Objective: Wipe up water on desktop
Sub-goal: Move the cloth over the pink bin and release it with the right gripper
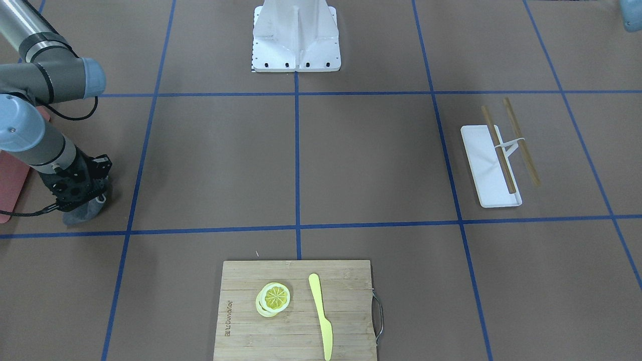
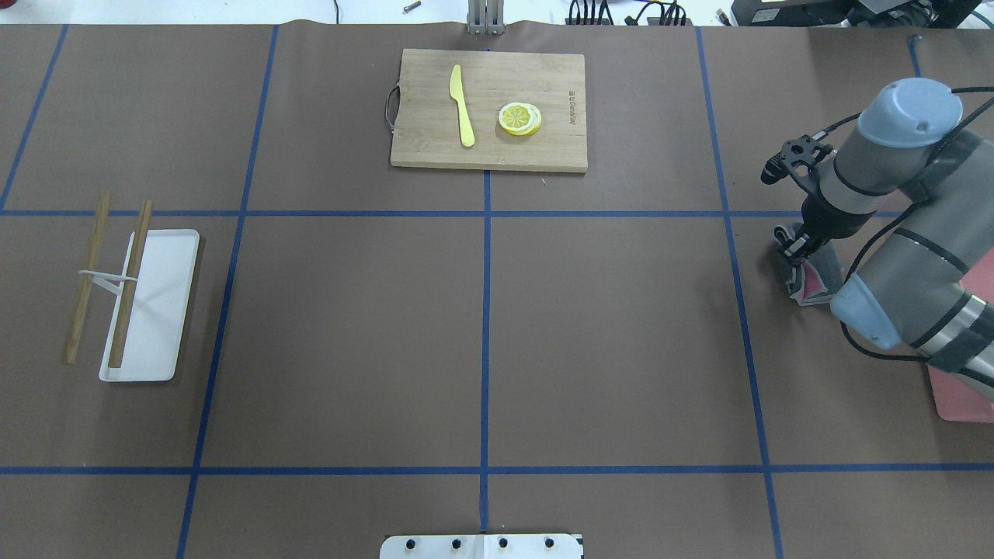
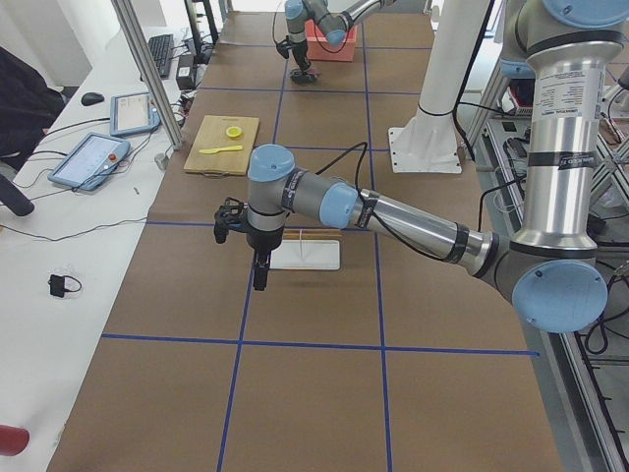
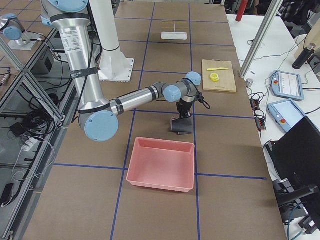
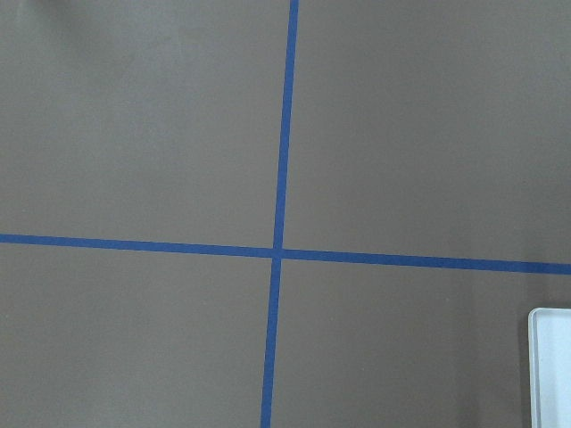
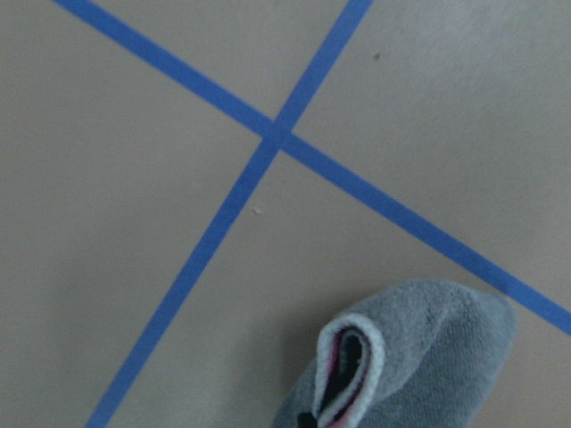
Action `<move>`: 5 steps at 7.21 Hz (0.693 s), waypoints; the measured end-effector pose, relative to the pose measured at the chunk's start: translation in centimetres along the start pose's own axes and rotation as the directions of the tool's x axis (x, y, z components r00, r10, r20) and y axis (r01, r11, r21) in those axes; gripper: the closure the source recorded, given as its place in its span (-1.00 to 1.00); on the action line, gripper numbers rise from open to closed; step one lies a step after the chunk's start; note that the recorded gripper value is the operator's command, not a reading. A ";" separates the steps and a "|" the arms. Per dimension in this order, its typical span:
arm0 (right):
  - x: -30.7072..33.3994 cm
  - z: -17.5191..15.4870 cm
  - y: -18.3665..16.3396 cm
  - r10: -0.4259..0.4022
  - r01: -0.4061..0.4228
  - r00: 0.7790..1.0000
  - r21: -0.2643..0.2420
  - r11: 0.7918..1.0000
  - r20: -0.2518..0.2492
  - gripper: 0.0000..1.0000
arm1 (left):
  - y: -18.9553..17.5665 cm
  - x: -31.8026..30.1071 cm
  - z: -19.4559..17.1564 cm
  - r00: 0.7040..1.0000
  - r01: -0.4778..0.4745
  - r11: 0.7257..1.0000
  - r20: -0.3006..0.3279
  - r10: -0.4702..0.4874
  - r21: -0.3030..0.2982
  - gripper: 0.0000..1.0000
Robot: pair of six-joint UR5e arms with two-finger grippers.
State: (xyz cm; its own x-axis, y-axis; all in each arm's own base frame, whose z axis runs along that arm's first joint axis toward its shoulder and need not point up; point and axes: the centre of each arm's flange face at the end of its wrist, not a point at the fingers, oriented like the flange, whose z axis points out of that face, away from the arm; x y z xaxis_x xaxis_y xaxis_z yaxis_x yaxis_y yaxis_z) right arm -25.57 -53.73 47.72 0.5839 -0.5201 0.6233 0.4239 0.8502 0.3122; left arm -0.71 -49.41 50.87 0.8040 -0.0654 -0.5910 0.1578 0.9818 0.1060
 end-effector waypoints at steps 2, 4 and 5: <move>0.4 -9.6 0.8 0.031 -0.044 0.994 0.120 0.992 0.109 1.00 | 0.1 -0.2 0.3 1.000 0.003 1.000 0.002 -0.003 -0.006 -0.96; 0.0 -18.7 3.5 0.094 -0.120 0.986 0.189 0.975 0.139 1.00 | 0.2 -0.4 0.5 1.000 0.006 1.000 0.003 -0.006 -0.012 -0.96; 0.2 -21.4 5.4 0.151 -0.171 0.982 0.181 0.969 0.117 1.00 | 0.4 -0.6 0.6 1.000 0.007 1.000 0.004 -0.007 -0.015 -0.96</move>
State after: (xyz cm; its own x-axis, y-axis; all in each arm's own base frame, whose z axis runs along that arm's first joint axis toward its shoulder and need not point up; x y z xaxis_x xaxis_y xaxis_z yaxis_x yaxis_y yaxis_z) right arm -8.36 -50.96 34.22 0.5561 -0.3724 0.7430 0.1858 0.9271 0.3256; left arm -0.74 -49.12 51.73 0.8050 -0.0730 -0.5887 0.1549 0.9838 0.0898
